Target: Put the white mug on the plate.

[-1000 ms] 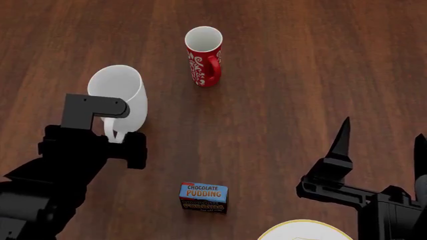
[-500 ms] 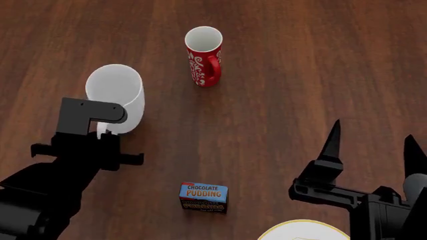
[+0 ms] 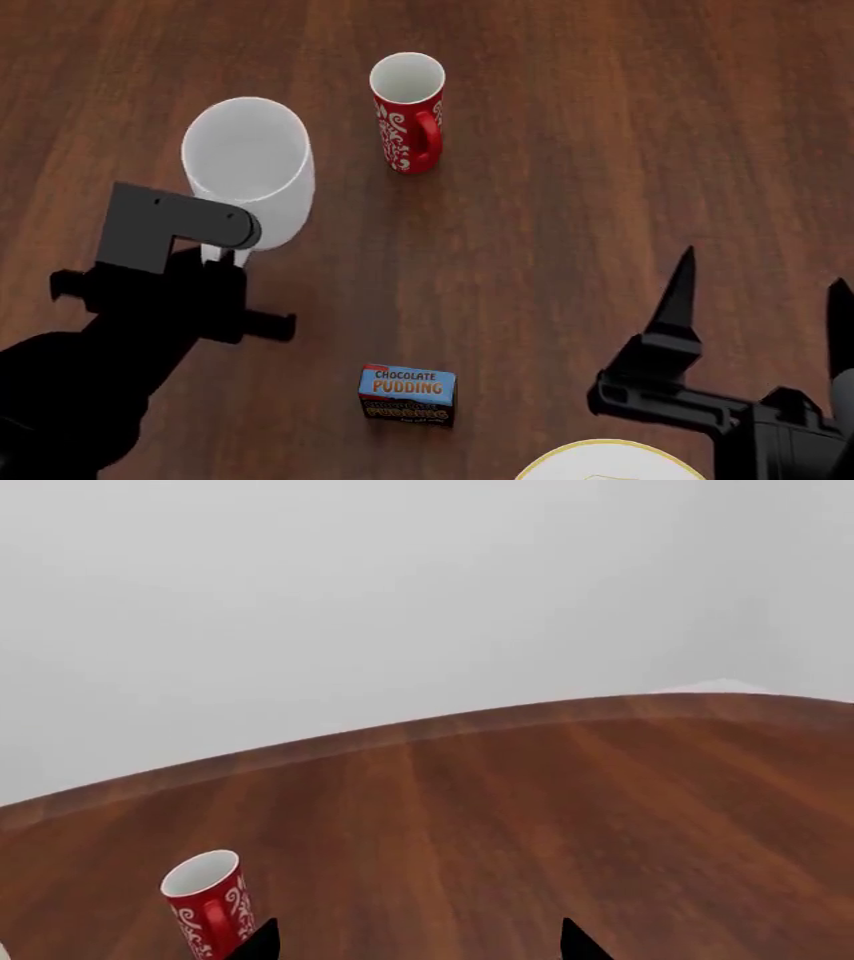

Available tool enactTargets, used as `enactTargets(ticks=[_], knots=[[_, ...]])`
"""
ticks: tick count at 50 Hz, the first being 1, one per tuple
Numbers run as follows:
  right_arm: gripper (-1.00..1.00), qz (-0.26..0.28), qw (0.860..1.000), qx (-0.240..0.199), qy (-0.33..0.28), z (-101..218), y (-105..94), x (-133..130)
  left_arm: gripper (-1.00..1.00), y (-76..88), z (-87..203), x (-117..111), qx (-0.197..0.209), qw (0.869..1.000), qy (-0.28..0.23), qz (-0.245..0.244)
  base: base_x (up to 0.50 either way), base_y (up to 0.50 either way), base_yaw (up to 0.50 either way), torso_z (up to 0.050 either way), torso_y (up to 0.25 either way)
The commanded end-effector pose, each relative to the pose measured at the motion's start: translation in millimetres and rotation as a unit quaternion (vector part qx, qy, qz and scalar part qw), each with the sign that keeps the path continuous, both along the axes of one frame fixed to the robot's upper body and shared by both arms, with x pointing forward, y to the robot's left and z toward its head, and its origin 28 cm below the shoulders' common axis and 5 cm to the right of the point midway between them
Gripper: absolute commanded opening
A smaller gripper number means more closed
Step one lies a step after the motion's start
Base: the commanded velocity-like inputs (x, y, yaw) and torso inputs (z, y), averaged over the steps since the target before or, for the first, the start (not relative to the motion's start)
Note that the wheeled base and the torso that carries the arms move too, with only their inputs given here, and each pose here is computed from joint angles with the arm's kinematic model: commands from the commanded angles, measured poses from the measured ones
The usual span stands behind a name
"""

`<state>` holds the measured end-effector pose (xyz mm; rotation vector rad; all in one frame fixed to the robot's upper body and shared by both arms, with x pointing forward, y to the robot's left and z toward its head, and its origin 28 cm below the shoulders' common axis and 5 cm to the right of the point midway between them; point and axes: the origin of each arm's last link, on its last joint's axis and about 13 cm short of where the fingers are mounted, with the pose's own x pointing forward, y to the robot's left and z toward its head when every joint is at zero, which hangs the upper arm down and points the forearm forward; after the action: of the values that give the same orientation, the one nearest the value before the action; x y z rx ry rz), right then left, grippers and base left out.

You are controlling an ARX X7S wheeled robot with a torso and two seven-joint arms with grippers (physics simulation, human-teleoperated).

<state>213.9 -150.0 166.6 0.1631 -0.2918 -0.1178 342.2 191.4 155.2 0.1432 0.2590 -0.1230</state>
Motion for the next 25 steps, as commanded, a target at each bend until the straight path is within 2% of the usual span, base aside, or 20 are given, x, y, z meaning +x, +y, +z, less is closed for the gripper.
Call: enactTargets(ticks=[1,7,11,12,18,25], knots=[[1.00,-0.003,1.000,0.001,-0.003,0,-1.2,-7,-1.00,-11.9,28,-36,0.018,0.998,-0.033,-0.056,0.00,0.00,0.00,0.000,0.000],[1.00,-0.009,1.000,0.000,-0.005,2,-3.1,-11,-1.00,-21.2,41,-62,0.024,0.993,-0.043,-0.103,0.00,0.00,0.00,0.000,0.000],[1.00,-0.032,0.999,-0.004,-0.009,6,-9.1,-21,-1.00,-25.7,47,-74,0.022,0.991,-0.047,-0.125,0.00,0.00,0.00,0.000,0.000],[1.00,-0.049,0.999,-0.007,-0.008,7,-13.9,-26,-1.00,-27.2,47,-77,0.031,0.990,-0.052,-0.129,0.00,0.00,0.00,0.000,0.000],[1.00,-0.105,0.994,-0.016,-0.001,7,-29.1,-51,-1.00,-33.4,47,-88,0.027,0.985,-0.045,-0.166,0.00,0.00,0.00,0.000,0.000],[1.00,-0.160,0.987,-0.016,0.009,12,-41.5,-81,-1.00,-37.9,43,-92,0.035,0.982,-0.044,-0.180,0.00,0.00,0.00,0.000,0.000]])
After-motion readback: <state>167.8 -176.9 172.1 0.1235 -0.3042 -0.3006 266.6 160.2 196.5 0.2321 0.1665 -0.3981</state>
